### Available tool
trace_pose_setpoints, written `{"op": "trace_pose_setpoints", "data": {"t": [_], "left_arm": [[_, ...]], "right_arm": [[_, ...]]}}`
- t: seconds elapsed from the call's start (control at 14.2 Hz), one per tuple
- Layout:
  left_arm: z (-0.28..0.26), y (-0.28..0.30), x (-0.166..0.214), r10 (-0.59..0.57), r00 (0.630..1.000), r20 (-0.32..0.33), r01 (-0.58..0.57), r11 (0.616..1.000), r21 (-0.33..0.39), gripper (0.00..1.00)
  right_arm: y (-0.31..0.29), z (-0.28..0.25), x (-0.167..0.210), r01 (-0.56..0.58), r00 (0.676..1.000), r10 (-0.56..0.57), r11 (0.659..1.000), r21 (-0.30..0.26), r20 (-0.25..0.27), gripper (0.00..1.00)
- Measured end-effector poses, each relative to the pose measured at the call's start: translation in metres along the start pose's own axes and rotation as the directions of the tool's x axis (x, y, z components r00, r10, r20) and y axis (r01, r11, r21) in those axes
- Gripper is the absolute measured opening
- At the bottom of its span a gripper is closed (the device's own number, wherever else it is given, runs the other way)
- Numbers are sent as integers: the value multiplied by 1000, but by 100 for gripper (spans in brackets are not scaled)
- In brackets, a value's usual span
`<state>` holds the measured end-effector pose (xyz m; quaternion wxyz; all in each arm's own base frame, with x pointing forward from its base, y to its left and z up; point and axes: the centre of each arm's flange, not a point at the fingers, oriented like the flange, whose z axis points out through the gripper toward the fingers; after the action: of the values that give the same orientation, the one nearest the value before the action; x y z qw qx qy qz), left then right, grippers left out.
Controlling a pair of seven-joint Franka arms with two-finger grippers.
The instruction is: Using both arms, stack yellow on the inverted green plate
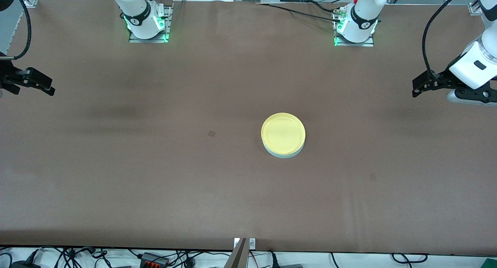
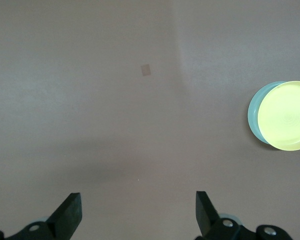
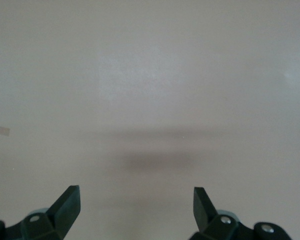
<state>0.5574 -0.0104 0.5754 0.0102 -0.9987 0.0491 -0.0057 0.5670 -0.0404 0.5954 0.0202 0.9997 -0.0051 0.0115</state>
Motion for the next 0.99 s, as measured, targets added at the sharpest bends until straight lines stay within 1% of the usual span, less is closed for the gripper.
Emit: {"op": "trace_pose_setpoints", "data": {"t": [0.56,0.99], "left_arm": [[0,0,0,0,1000,0,0,1000,0,100],[0,0,0,0,1000,0,0,1000,0,100]], "right_arm": [[-1,1,-5,-6,1000,6,1000,2,30,100],[-1,1,-19,-6,1000,6,1000,5,25,100]]}}
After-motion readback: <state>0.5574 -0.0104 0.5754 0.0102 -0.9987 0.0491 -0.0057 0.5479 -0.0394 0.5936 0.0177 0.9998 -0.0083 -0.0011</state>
